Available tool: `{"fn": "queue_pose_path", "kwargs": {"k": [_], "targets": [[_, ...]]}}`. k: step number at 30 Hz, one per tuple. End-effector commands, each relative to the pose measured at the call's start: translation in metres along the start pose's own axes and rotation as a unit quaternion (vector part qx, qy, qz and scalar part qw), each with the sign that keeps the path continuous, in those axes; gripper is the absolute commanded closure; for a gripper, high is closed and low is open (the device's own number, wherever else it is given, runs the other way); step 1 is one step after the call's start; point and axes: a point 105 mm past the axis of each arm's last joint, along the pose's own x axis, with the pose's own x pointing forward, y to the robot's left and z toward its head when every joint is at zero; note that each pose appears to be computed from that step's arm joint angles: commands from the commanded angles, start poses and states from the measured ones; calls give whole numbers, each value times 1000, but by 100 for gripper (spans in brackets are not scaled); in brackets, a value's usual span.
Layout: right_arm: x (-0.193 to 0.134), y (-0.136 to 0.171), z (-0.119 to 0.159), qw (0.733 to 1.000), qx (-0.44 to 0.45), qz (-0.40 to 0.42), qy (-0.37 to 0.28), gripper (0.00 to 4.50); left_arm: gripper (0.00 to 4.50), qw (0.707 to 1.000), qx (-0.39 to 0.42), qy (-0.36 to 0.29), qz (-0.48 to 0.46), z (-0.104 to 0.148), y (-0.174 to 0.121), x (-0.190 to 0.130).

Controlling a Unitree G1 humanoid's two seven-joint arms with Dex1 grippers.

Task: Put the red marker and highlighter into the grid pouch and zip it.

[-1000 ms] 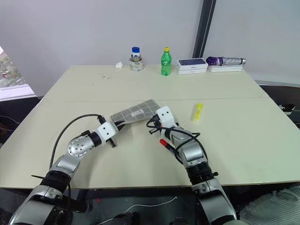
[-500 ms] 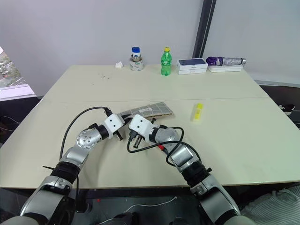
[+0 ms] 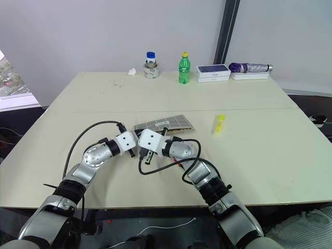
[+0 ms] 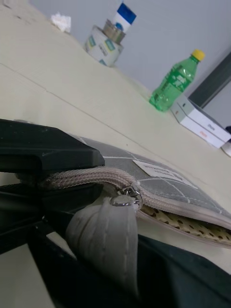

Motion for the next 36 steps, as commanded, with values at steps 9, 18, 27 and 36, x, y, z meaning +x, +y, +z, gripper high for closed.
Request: {"fn": "queue_pose_path", "kwargs": {"k": [9,18,27,36], "targets": [[10,16,26,996,-29,65,-55,418,450,999,0,-34,-2,20,3,5],[-9,-8,10,999,-40,22,-24,4,450,999,20,-12,29,10,20,-11],[-72,-31,-16,999,-8,-40,34,4,450,999,27,1,32,4,17,-26],[-147,-33,-14,939,309,-148,-42,4,450,1000,-3,9,27,-5,4,-44]]}}
